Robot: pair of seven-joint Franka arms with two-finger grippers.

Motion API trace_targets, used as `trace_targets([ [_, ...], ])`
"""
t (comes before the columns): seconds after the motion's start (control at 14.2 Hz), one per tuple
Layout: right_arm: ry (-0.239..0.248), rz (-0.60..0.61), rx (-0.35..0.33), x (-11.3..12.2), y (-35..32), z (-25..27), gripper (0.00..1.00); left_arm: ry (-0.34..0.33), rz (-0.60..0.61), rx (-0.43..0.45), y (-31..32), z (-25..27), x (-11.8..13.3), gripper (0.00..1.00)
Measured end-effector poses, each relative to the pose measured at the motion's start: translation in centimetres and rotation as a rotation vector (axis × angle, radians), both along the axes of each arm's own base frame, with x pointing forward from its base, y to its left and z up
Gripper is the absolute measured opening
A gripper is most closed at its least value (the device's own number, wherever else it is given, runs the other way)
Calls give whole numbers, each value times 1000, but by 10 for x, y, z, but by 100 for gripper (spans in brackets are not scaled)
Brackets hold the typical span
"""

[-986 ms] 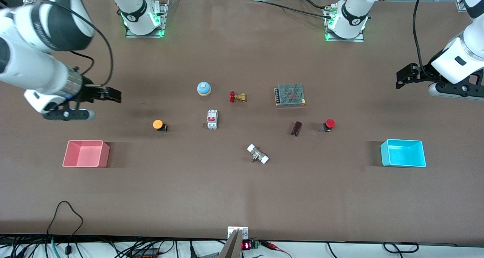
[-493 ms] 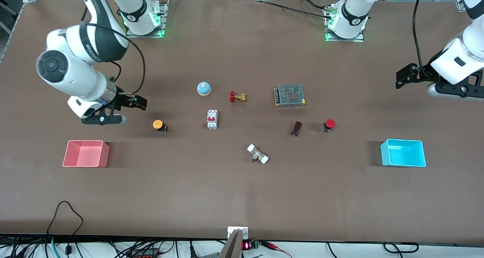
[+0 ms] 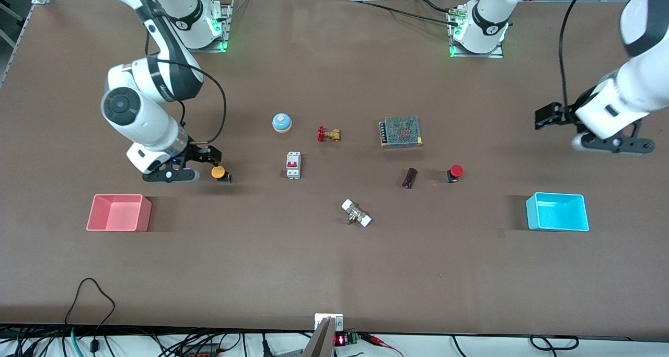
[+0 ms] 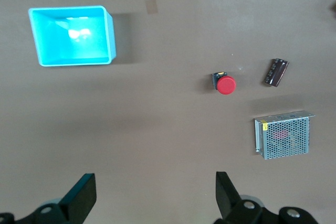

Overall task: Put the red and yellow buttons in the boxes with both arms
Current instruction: 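Grasp the yellow button with the right gripper while the left gripper reaches the red button, then carry the yellow button over the pink box while the left gripper carries the red button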

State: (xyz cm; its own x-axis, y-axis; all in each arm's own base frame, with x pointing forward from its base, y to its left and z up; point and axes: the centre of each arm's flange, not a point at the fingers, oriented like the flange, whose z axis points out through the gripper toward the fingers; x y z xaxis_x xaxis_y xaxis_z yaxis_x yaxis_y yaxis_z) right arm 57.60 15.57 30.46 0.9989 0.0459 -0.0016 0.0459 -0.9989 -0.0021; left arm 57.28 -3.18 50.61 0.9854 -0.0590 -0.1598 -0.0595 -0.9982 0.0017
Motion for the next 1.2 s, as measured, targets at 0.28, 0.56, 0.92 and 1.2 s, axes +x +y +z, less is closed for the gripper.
trace_targets([
  [0.28,-10,0,26,4,4,-29,100,-24,32,9,-38,-62,31,100],
  [0.56,3,18,25,4,6,-56,100,-21,48,20,-91,-126,46,100],
  [0.92,23,52,9,0,12,-73,100,-87,52,6,-112,-209,39,100],
  [1.2,28,54,8,-1,13,-76,85,-87,53,7,-113,-263,10,100],
])
